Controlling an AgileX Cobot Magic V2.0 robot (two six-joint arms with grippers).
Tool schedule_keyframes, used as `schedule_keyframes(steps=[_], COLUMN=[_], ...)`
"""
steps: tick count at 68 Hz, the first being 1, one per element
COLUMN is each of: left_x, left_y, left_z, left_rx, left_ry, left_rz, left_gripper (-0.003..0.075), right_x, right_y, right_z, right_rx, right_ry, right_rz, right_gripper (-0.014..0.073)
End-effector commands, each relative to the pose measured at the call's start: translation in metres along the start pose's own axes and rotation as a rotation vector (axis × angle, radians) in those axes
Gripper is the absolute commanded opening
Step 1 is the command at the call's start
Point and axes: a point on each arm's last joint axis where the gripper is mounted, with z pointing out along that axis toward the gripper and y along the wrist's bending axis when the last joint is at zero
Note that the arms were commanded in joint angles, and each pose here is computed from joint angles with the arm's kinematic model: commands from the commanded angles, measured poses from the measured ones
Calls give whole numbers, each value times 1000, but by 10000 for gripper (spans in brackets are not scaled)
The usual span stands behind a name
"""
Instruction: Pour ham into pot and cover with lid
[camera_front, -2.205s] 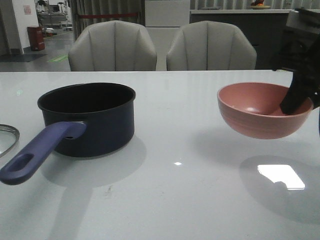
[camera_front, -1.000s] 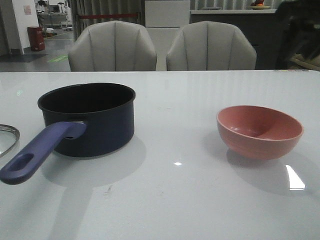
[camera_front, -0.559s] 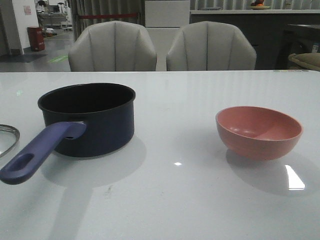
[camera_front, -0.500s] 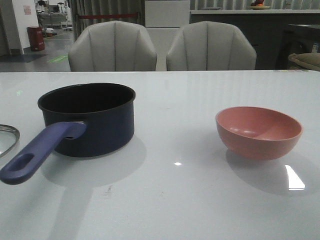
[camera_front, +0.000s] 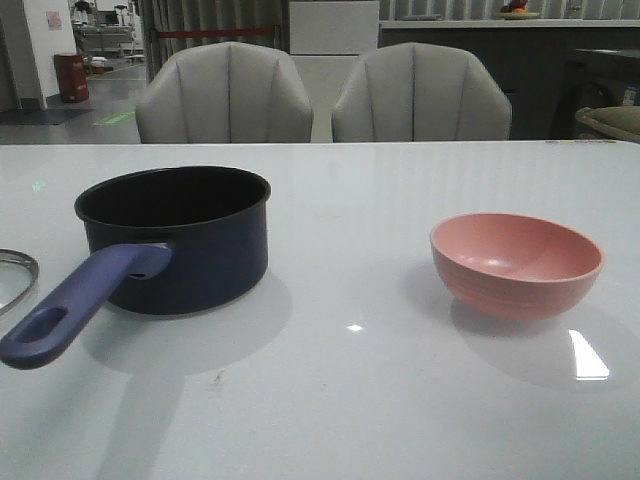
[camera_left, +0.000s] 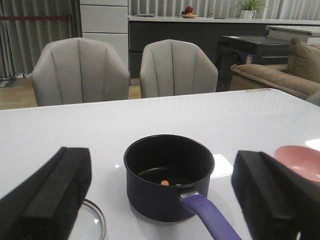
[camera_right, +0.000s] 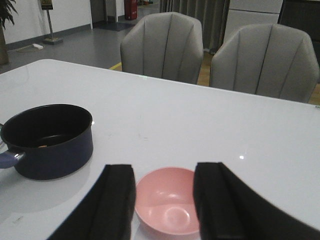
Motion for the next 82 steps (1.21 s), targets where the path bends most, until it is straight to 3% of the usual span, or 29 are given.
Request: schedule_keyframes(steps=[1, 14, 24, 30, 48, 69, 82], left_x=[-15, -15, -15, -15, -20, -39, -53], left_y=[-1, -1, -1, -1, 0, 2, 23], left_z=[-1, -1, -1, -1, 13, 82, 131], left_rx=[7, 7, 7, 7, 1, -29, -156], left_ry=[-97, -95, -95, -95, -6, 233, 375], left_rz=[-7, -7, -7, -7, -31, -79, -128], left_gripper=[603, 603, 603, 603, 609, 608, 606], right_x=[4, 33, 40, 40, 40, 40, 40], right_y=[-2, -2, -2, -2, -2, -2, -2], right_z=[-15, -21, -19, -19, -19, -19, -19], right_rx=[25, 25, 26, 26, 25, 25, 25], right_ry=[-141, -141, -118, -117, -116, -116, -116], right_rz=[-7, -7, -6, -6, -6, -6, -6], right_gripper=[401, 372, 117, 160, 160, 160, 160])
